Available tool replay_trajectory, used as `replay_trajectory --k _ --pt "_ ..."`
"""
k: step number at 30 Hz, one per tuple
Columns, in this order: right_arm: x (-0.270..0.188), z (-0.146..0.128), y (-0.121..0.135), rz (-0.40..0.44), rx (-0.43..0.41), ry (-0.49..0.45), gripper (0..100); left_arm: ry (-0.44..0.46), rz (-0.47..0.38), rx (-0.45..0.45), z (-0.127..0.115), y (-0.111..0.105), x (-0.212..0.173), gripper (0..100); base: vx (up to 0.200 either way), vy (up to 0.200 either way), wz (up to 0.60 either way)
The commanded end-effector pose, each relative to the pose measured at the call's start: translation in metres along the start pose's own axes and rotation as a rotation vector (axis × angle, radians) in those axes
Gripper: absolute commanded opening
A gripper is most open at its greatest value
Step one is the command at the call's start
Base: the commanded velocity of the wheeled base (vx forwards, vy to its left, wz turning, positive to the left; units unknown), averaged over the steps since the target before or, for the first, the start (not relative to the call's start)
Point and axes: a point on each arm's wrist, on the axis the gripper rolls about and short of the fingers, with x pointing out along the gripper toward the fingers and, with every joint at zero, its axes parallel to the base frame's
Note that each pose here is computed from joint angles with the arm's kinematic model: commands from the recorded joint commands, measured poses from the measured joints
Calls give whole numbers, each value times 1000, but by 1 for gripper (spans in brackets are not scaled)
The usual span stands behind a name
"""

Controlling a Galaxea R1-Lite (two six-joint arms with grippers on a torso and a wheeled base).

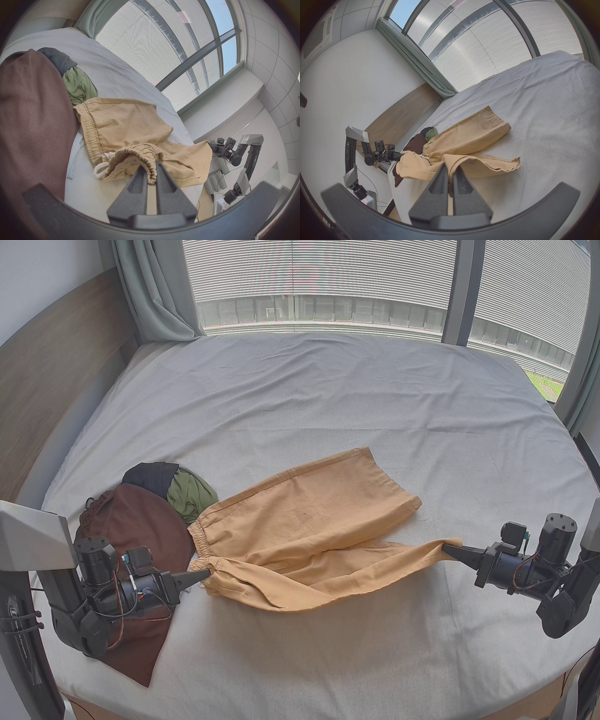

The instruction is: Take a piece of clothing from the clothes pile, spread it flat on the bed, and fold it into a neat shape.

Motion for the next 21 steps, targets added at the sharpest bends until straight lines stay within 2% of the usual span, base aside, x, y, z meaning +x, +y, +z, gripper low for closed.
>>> replay_trajectory --k 1,21 --pt "1 4 1 4 -13 -15 0 -10 -4 4 3 0 1 0 0 0 0" --pt "5 8 3 17 -22 -30 0 -51 17 4 12 4 2 0 0 0 0"
